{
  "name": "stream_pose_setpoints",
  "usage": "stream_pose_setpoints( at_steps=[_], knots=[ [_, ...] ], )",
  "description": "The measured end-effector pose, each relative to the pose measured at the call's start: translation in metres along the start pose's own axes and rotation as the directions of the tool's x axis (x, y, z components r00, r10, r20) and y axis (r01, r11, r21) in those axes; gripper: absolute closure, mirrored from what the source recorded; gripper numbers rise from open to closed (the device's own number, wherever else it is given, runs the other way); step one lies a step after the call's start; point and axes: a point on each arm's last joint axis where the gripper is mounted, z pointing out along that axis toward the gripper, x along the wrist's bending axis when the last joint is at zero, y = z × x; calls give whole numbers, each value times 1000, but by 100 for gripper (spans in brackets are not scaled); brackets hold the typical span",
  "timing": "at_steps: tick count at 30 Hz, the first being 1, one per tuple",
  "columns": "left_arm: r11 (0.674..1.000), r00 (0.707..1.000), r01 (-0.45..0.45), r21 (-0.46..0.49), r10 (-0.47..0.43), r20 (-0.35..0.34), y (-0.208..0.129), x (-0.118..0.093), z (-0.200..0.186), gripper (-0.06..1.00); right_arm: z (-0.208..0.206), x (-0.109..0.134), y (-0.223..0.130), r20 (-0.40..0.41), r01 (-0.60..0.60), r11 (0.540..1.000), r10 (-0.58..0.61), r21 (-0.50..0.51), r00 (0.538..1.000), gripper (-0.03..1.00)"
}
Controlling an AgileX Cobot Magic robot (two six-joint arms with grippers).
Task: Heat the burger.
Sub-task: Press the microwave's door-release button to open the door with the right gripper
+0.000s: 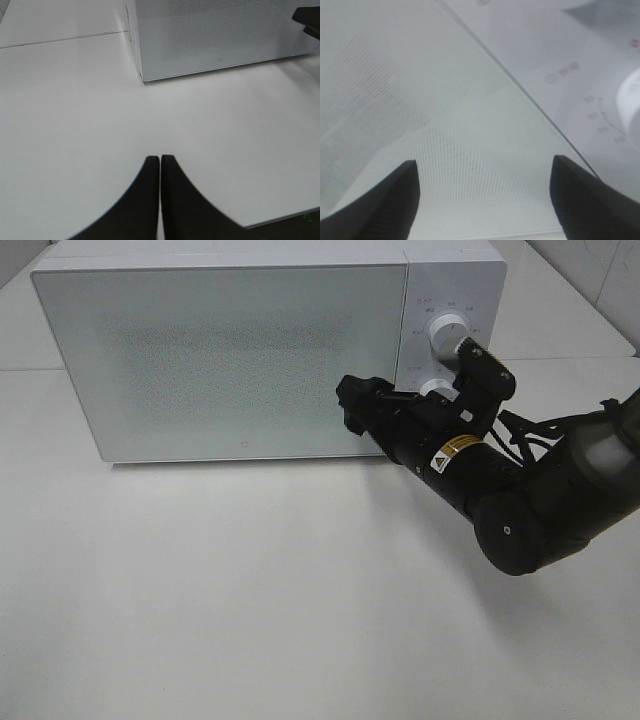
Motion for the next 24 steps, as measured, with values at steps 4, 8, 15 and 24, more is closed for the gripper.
stream_pose_setpoints(
  at_steps=[4, 8, 15, 24],
  knots=[
    [1000, 1000, 0, 0, 0, 0, 0, 0, 0, 94, 0, 1, -1, -16, 175, 985, -175, 8, 984, 31],
    [1000, 1000, 0, 0, 0, 0, 0, 0, 0, 94, 0, 1, -1, -18, 403, 915, -403, 5, 915, 31],
    [1000, 1000, 0, 0, 0, 0, 0, 0, 0, 94, -4, 7, 5, -26, 633, 767, -634, 108, 773, 31],
    [1000, 1000, 0, 0, 0, 0, 0, 0, 0, 94, -30, 24, 25, -89, 669, 621, -702, 409, 706, 31]
  ],
)
